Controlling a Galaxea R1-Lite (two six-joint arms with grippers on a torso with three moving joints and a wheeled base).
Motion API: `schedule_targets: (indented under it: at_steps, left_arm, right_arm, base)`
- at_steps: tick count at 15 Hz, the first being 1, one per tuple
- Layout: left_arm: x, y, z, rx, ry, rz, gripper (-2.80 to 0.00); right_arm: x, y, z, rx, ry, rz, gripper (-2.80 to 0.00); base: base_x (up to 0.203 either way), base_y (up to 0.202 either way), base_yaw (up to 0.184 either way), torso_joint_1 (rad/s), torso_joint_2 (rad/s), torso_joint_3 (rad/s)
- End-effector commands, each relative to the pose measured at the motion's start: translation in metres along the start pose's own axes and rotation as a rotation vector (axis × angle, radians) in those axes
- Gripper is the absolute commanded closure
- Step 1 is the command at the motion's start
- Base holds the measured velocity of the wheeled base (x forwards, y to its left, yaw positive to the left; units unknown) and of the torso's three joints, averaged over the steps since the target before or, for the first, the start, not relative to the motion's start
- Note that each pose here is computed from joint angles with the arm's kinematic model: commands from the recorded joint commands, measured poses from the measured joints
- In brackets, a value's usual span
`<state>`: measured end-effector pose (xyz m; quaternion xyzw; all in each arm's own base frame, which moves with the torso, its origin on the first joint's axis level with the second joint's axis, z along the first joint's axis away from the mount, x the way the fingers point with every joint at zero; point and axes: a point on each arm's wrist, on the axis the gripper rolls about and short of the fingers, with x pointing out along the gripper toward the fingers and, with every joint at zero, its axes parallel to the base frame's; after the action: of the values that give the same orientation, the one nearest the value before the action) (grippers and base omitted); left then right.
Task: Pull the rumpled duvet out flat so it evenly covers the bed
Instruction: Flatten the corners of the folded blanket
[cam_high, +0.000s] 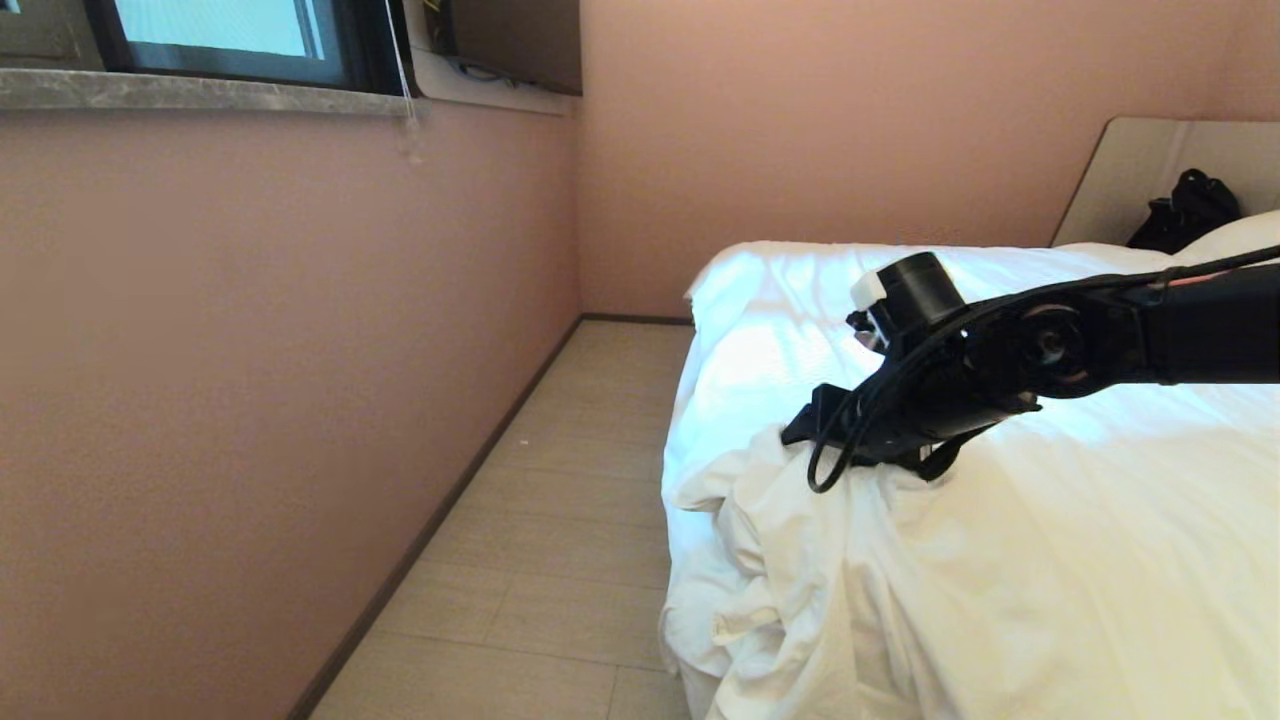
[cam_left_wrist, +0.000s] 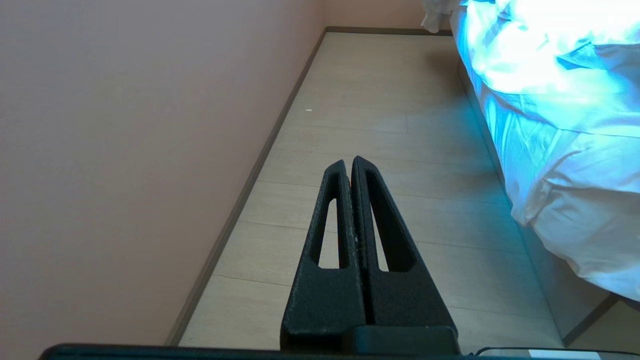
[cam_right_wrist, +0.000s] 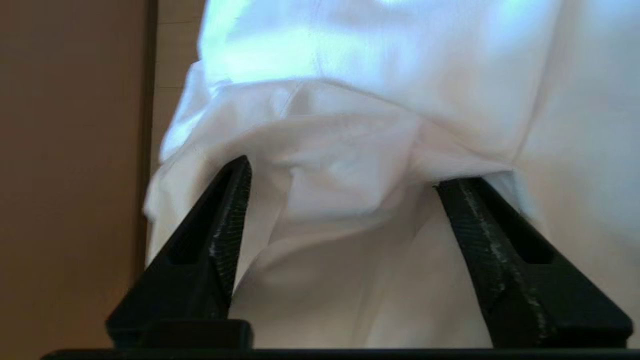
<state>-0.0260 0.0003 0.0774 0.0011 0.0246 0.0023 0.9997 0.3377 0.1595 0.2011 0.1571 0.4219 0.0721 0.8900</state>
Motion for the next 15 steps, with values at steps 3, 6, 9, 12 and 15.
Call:
schedule_targets:
  at_steps: [3, 6, 9, 12, 15]
  left_arm:
    - [0.0, 0.0, 0.0, 0.0, 0.0, 0.0, 0.0]
    - [0.0, 0.0, 0.0, 0.0, 0.001, -0.001, 0.0]
    - [0.0, 0.0, 0.0, 0.001, 0.0, 0.0, 0.0]
    - [0.0, 0.0, 0.0, 0.0, 0.0, -0.001, 0.0]
    - [0.0, 0.0, 0.0, 0.0, 0.001, -0.001, 0.0]
  right_arm:
    - [-0.08, 0.013, -0.003, -0.026, -0.106, 0.107, -2.8]
    - [-0.122, 0.012, -0.017, -0.048, -0.086, 0.124, -2.8]
    - [-0.123, 0.014, -0.052, -0.117, 0.035, 0.107, -2.8]
    - [-0.106, 0.022, -0.087, -0.204, 0.14, 0.072, -2.8]
    - [-0.07, 0.026, -0.105, -0.231, 0.194, 0.044, -2.8]
  base:
    - [0.0, 0.0, 0.0, 0.0, 0.0, 0.0]
    - [0.0, 0.0, 0.0, 0.0, 0.0, 0.0]
    - [0.0, 0.0, 0.0, 0.0, 0.0, 0.0]
    - [0.0, 0.0, 0.0, 0.0, 0.0, 0.0]
    - [0.0, 0.0, 0.0, 0.0, 0.0, 0.0]
